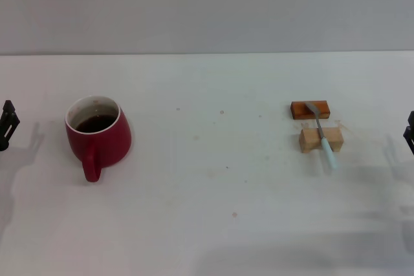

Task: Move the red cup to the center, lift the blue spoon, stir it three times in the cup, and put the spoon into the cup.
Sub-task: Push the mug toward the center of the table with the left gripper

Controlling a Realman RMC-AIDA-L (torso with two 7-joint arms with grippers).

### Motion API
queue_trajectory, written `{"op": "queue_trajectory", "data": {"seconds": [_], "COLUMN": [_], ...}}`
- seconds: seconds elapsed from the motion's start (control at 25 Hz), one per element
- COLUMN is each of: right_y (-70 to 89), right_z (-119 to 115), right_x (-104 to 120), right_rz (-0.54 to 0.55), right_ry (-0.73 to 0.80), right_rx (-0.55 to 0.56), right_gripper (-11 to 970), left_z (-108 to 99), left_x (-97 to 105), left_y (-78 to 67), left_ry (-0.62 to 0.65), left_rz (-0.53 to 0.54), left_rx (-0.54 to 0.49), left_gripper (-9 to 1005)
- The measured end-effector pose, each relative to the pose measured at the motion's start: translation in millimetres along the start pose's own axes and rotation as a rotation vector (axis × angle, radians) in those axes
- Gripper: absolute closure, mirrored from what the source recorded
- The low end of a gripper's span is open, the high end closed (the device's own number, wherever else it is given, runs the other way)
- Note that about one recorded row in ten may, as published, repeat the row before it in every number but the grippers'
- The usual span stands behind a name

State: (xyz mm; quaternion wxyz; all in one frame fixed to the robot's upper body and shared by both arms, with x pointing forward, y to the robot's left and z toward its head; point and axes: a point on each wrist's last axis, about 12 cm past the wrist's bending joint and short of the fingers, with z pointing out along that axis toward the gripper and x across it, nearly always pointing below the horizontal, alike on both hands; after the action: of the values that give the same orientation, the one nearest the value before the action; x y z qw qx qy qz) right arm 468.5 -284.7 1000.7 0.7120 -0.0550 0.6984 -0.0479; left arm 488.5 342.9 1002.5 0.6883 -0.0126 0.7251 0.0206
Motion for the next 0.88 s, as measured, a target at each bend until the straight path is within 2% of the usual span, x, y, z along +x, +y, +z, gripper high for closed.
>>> {"op": "queue_trajectory", "data": {"seconds": [0.88], "right_y": [4.2], "right_z": [4.1], "right_x": [-2.7], "right_rz": [0.011], "right_ry": [-0.011], "right_rx": [-0.011], "right_gripper": [221], "left_z": [1.0], "left_x": [0.1], "left_y": [-1.2], "left_ry": [0.002], "left_rz": [-0.001], "left_rx": [0.002], "left_gripper": [177]}}
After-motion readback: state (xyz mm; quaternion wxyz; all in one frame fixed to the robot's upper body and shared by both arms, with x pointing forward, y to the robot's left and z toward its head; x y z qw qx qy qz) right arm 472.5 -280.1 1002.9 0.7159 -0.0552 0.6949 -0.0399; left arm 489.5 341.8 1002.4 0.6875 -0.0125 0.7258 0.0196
